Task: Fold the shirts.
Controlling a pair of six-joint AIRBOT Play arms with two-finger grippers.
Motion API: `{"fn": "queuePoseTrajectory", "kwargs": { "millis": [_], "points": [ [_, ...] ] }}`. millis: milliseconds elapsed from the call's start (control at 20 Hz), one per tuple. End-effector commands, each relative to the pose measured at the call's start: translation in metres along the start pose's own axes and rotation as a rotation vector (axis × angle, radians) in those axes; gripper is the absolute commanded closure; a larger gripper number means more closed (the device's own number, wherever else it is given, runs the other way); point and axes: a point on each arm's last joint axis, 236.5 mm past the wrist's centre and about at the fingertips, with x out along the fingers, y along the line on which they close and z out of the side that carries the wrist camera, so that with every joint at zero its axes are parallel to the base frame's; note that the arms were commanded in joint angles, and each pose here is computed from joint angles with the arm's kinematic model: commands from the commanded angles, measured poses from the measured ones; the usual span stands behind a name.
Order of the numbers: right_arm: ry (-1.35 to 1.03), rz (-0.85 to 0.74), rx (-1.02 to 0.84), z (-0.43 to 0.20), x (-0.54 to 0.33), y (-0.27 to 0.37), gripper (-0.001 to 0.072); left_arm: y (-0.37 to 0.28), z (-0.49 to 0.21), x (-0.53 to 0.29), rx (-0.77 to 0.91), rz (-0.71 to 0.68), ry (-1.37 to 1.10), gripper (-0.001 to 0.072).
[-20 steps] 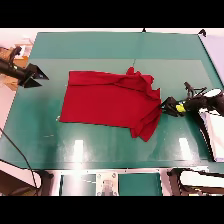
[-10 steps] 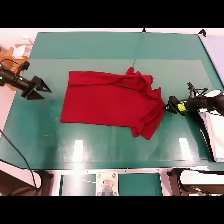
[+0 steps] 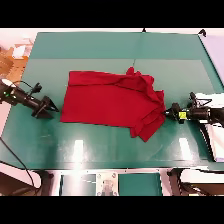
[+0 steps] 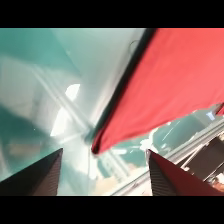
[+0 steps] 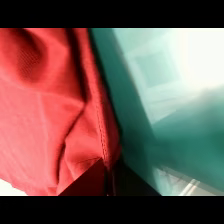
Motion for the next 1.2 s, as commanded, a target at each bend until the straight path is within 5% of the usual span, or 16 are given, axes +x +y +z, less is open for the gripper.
{"fn": "queuePoseTrajectory", "kwargs": {
  "millis": [0,250,350,450,500,700,900,1150],
  "points": [
    [-0.011,0.05,-0.018,0.0,0.003,0.011,0.0694,0.009,0.012,0.027,-0.014,0.005,-0.074,0.0111],
    [0.009,0.06,-0.024,-0.005,0.005,0.016,0.0693,-0.021,0.008,0.062,0.105,-0.02,-0.052,0.0174],
    [0.019,0.066,-0.025,-0.007,0.005,0.017,0.0693,-0.028,-0.004,0.06,0.131,-0.055,-0.003,0.0426],
    [0.02,0.067,-0.024,-0.007,0.005,0.017,0.0693,-0.025,-0.008,0.058,0.137,-0.055,0.013,0.0538],
    [0.021,0.068,-0.024,-0.008,0.005,0.018,0.0693,-0.025,-0.005,0.058,0.155,-0.052,0.001,0.0687],
    [0.019,0.225,-0.096,-0.002,-0.019,0.072,0.0694,-0.063,0.011,0.026,0.233,-0.104,-0.068,0.0688],
    [-0.148,0.453,-0.426,0.02,-0.129,0.215,0.0693,-0.205,0.001,-0.109,0.566,-0.182,-0.385,0.0688],
    [-0.726,0.554,-0.929,-0.025,-0.339,0.392,0.0693,-0.39,-0.16,-0.306,1.143,-0.089,-1.071,0.0687]
  ]
}}
